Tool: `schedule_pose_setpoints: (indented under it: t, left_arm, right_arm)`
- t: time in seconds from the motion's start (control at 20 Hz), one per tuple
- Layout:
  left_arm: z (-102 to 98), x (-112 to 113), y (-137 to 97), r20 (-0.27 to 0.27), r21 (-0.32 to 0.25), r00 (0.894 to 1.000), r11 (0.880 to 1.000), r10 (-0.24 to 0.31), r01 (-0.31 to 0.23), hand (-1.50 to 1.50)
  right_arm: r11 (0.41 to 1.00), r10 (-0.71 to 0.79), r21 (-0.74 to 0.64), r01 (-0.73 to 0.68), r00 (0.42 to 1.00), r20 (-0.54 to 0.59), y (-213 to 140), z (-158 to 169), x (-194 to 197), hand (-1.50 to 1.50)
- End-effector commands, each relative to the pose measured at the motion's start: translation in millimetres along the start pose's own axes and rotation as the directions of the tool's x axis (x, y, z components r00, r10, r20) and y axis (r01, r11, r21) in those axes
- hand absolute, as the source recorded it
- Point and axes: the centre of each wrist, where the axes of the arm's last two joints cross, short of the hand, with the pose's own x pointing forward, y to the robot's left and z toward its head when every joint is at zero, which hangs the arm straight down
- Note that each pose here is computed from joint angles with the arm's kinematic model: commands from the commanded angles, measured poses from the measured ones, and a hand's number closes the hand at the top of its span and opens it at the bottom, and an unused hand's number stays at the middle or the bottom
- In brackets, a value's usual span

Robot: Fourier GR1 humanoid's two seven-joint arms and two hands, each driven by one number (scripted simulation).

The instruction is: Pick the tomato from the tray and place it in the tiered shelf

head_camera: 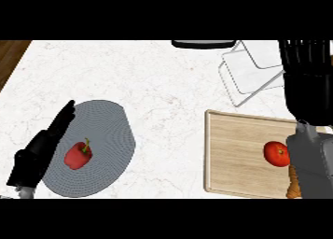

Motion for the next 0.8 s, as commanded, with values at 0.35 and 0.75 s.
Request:
schedule_pose_setpoints:
  t: [0.35, 0.75]
  left_arm:
    - [-9, 4, -12, 0.056, 0.078, 0.991, 0.989, 0.121, -0.125, 0.00]
    - [-35, 12, -33, 0.089, 0.051, 0.985, 0.987, 0.145, -0.150, 0.00]
  right_arm:
    - [0.709, -0.406, -0.631, 0.316, 0.914, 0.002, -54, 73, -35, 1.50]
    - [0.242, 0.436, -0.613, -0.752, 0.649, -0.624, -164, 214, -1, -1.50]
